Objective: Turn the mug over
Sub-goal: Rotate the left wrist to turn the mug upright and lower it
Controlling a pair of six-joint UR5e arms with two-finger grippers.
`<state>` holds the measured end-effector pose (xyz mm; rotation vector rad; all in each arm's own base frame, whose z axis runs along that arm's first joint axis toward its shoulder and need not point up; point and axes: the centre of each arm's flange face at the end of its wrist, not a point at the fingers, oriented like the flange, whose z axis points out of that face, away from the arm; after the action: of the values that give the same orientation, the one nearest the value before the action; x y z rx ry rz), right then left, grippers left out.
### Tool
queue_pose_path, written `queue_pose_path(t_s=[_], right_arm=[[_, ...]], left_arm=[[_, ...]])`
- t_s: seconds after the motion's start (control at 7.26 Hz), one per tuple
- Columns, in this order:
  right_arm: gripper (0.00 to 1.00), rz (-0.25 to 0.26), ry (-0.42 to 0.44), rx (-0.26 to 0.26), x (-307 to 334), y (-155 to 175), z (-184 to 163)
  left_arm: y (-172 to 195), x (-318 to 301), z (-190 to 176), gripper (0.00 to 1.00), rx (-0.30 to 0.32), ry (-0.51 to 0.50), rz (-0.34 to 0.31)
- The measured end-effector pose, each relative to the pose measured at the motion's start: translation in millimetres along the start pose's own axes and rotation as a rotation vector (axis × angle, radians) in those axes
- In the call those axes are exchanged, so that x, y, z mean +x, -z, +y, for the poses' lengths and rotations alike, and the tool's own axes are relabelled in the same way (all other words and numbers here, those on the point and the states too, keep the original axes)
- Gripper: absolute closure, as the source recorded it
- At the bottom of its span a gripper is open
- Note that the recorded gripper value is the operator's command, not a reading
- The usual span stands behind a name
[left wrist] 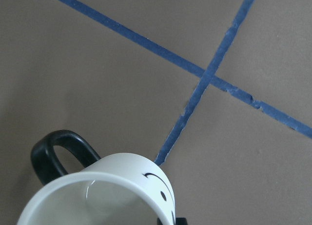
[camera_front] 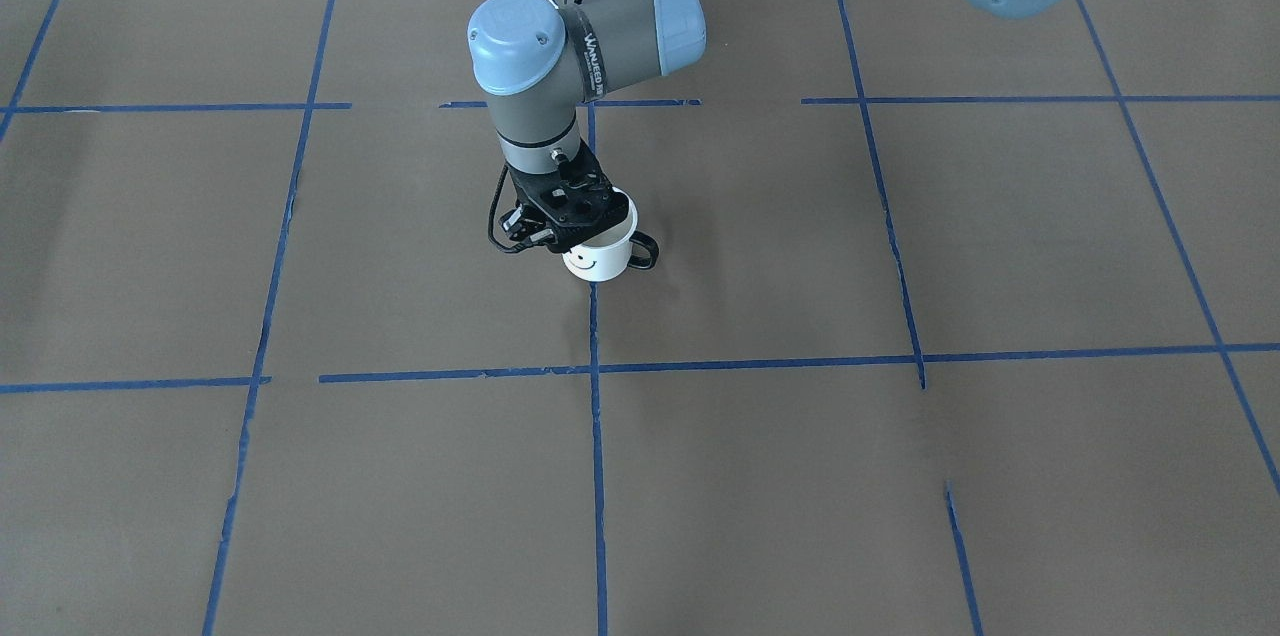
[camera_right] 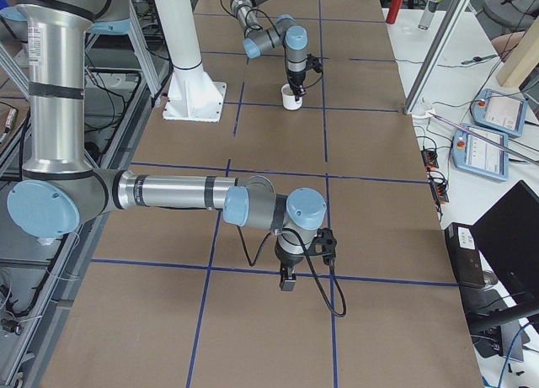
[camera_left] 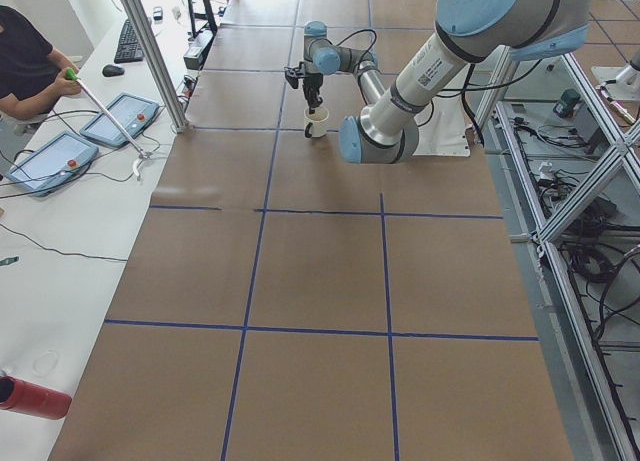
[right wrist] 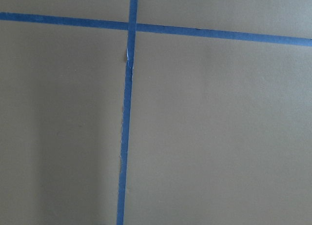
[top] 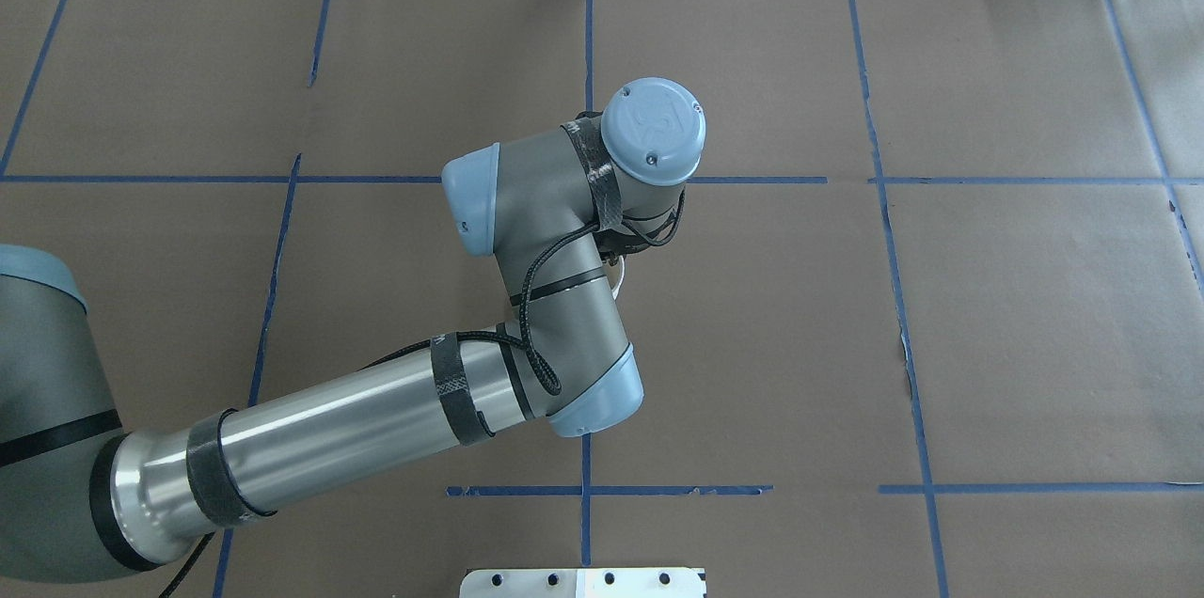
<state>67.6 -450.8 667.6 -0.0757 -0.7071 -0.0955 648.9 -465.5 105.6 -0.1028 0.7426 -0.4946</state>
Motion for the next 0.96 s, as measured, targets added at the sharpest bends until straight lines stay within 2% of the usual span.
queue_pose_path(t_s=[0.28,0.41,0.55,0.69,0.83,0.96], right_arm=[[0.0,0.0,0.0,0.0,0.0,0.0,0.0],[0.0,0.0,0.0,0.0,0.0,0.0,0.0],[0.0,0.0,0.0,0.0,0.0,0.0,0.0],[0.0,0.0,0.0,0.0,0.0,0.0,0.0],[0.0,0.0,0.0,0.0,0.0,0.0,0.0],[0.0,0.0,0.0,0.0,0.0,0.0,0.0]], left_arm=[[-0.8,-0.4,2.3,0.97,-0.001,-0.015,-0.001],[-1.3,-0.7,3.0,0.89,-0.002,-0.017,-0.001],[-1.6,-0.9,3.4,0.85,-0.002,-0.018,-0.001],[-1.9,-0.9,4.1,0.69,-0.003,-0.019,-0.001],[-2.1,-1.2,4.4,0.37,-0.003,-0.019,0.0],[-3.9,-2.3,6.0,0.2,-0.004,-0.024,-0.002]])
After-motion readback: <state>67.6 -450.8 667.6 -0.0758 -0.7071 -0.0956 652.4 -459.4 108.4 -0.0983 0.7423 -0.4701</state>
